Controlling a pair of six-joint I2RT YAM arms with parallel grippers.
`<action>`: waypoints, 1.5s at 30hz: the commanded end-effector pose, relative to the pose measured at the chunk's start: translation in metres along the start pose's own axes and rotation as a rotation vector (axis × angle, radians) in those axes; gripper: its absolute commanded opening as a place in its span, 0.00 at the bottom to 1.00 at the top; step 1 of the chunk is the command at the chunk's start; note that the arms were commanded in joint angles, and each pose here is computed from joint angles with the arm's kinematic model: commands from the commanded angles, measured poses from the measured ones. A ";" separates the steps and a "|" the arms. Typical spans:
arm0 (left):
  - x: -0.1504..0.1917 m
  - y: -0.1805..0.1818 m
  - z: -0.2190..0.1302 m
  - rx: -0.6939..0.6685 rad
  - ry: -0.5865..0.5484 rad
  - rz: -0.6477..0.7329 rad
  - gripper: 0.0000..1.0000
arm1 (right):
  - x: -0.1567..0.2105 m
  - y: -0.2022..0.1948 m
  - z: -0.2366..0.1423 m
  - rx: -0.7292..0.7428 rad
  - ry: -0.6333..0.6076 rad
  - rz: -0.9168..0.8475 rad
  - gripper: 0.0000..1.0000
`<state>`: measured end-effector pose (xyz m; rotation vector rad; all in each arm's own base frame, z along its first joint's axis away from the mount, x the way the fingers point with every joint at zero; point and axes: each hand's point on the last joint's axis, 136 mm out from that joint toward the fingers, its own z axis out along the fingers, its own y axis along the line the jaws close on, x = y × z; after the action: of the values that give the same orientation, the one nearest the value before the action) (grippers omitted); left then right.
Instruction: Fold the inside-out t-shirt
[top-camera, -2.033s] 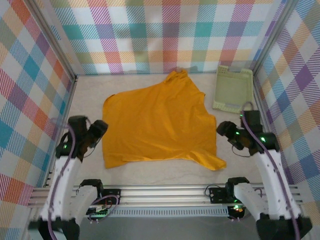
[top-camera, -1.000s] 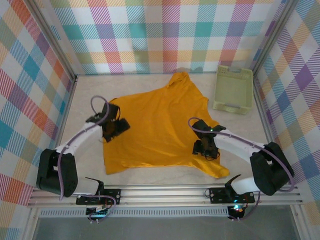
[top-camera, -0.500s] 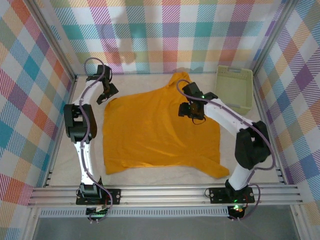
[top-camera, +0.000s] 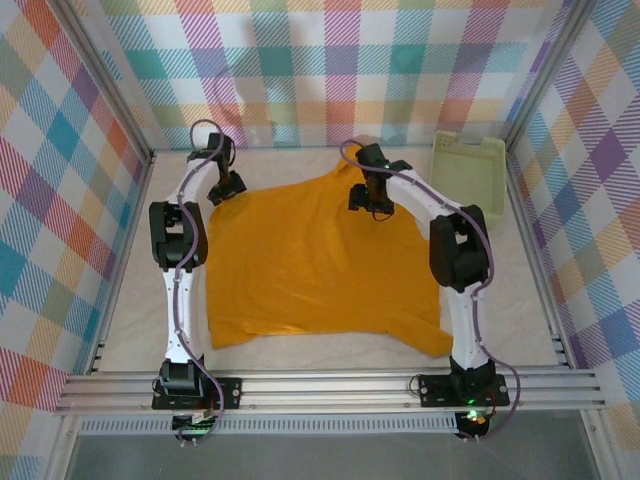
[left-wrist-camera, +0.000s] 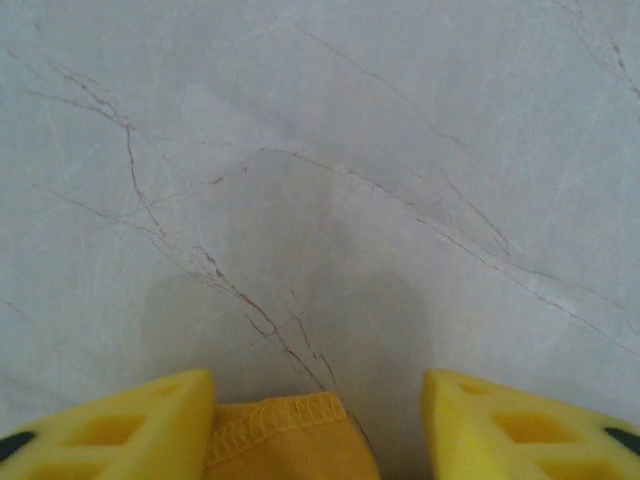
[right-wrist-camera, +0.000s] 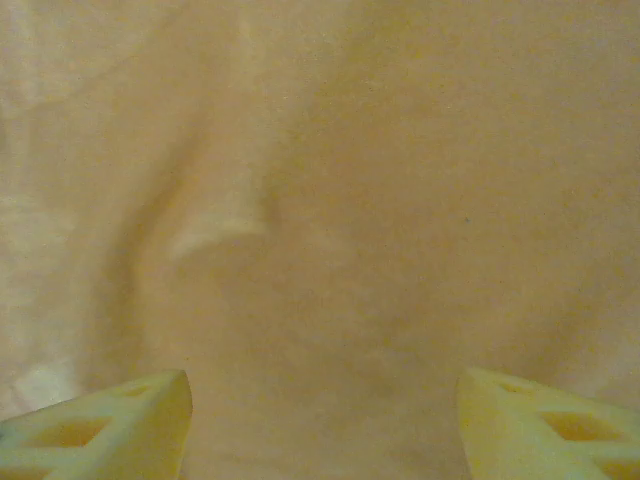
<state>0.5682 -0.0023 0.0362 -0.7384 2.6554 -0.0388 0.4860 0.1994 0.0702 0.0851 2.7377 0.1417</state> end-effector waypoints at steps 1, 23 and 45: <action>0.004 0.004 0.002 -0.002 0.036 -0.004 0.45 | 0.010 -0.018 0.016 0.063 0.082 0.027 0.70; 0.016 0.036 -0.155 0.356 -0.124 -0.267 0.04 | 0.169 -0.054 -0.013 0.048 0.271 0.142 0.54; 0.155 0.056 -0.131 0.335 0.043 -0.212 0.07 | -0.083 0.019 0.007 -0.040 -0.121 -0.124 0.56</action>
<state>0.3700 -0.0374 0.0886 -0.9311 2.5397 -0.5073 0.5641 0.2131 0.1050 -0.0031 2.5807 0.2141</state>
